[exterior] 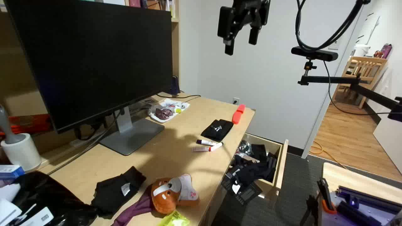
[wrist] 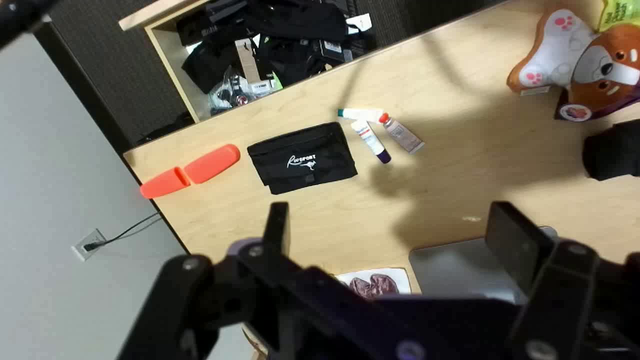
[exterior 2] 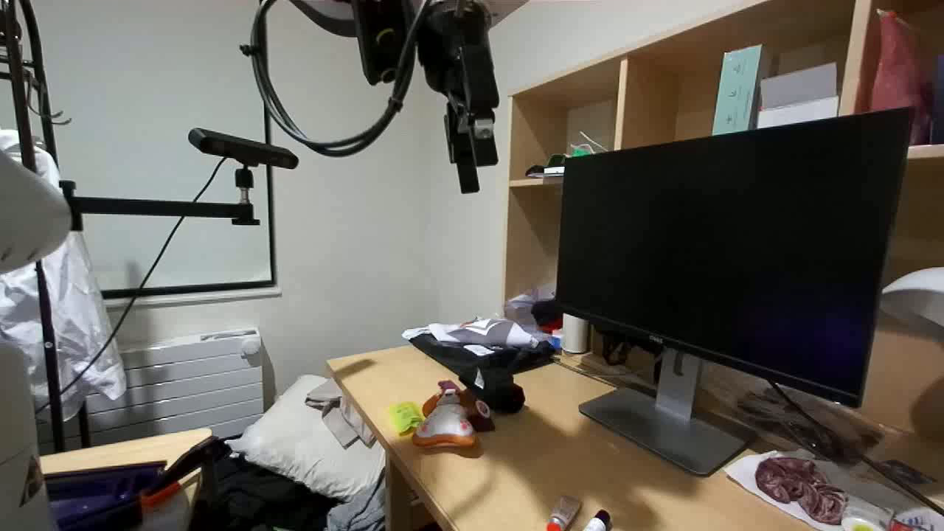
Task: Put the plush toy in the drawer
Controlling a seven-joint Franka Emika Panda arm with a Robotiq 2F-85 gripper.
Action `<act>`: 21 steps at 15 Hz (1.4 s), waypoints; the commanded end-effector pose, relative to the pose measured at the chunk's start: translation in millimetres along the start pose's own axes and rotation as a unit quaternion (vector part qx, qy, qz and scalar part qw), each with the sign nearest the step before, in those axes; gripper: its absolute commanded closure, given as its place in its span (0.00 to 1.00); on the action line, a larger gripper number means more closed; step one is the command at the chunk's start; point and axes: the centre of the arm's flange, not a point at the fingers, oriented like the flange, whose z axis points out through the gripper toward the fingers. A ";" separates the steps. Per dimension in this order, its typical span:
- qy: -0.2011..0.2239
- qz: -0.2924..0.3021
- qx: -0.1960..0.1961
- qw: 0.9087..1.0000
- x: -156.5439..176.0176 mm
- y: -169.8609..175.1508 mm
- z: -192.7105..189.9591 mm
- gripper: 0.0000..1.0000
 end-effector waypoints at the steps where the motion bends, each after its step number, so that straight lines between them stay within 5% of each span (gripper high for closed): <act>1: 0.000 0.000 0.000 1.000 0.0 0.0 0.0 0.00; 4: 0.000 0.000 0.000 1.000 0.0 0.0 0.0 0.00; 10: -0.049 -0.152 0.037 0.986 -5.2 -74.0 59.6 0.00; 15: -0.071 -0.281 0.008 0.957 -26.5 -152.5 117.6 0.00; 19: -0.098 -0.374 -0.016 0.922 -41.4 -191.7 164.6 0.00; 21: -0.103 -0.387 -0.023 0.916 -44.1 -201.2 185.7 0.00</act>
